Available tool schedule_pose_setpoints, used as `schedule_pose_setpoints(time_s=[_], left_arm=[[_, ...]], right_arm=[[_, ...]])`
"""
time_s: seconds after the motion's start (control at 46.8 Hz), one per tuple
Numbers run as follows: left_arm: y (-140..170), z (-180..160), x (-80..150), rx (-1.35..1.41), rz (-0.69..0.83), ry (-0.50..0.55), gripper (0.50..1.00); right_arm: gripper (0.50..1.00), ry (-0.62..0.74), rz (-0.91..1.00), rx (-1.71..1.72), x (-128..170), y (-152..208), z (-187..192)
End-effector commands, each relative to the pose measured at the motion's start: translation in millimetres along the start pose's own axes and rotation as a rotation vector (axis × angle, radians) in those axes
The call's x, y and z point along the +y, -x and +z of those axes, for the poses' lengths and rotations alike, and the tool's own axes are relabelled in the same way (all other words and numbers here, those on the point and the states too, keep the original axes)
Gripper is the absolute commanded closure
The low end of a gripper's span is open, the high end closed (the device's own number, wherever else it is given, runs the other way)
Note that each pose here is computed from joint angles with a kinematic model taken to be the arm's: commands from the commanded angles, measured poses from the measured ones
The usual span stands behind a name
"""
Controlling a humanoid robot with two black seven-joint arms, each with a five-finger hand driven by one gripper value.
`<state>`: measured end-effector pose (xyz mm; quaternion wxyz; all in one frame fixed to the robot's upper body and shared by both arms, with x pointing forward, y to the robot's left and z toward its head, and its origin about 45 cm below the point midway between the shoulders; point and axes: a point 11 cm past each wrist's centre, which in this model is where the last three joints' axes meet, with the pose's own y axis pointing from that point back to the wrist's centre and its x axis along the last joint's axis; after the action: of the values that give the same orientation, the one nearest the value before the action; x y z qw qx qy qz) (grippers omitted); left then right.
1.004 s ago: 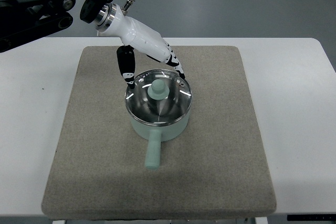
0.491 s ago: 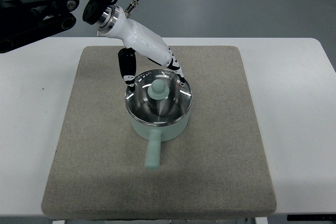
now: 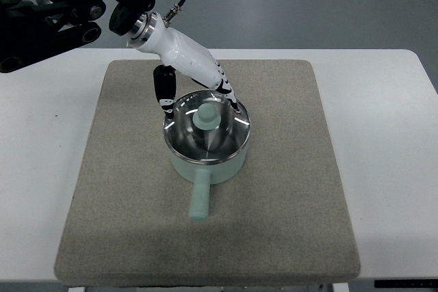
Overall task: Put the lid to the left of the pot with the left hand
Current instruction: 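Lower the left hand onto the lid, fingers around the green knob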
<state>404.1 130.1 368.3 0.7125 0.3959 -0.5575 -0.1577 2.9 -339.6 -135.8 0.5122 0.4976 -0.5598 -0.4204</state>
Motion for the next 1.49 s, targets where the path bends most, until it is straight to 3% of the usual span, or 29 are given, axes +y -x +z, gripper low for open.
schedule_pose_setpoints(time_s=[0.0, 0.32, 0.577, 0.747, 0.982, 1.068, 1.474], left_arm=[[1.4, 1.4, -2.6, -0.002, -0.010, 0.004, 0.508], [-3.4, 6.6, -13.2, -0.022, -0.020, 0.017, 0.510], [-2.1, 5.0, -19.4, -0.017, -0.019, 0.019, 0.559], [-3.4, 1.5, -18.0, -0.017, -0.005, 0.009, 0.566], [-5.0, -1.3, -16.3, -0.011, 0.005, 0.003, 0.624], [-3.4, -1.8, -17.0, -0.007, 0.003, 0.003, 0.669], [-1.0, -1.4, -18.9, -0.002, 0.003, 0.009, 0.669]], right_arm=[[0.576, 0.000, 0.000, 0.000, 0.0, 0.0, 0.0], [0.576, 0.000, 0.000, 0.000, 0.0, 0.0, 0.0], [0.576, 0.000, 0.000, 0.000, 0.0, 0.0, 0.0], [0.576, 0.000, 0.000, 0.000, 0.0, 0.0, 0.0], [0.576, 0.000, 0.000, 0.000, 0.0, 0.0, 0.0], [0.576, 0.000, 0.000, 0.000, 0.0, 0.0, 0.0], [0.576, 0.000, 0.000, 0.000, 0.0, 0.0, 0.0]])
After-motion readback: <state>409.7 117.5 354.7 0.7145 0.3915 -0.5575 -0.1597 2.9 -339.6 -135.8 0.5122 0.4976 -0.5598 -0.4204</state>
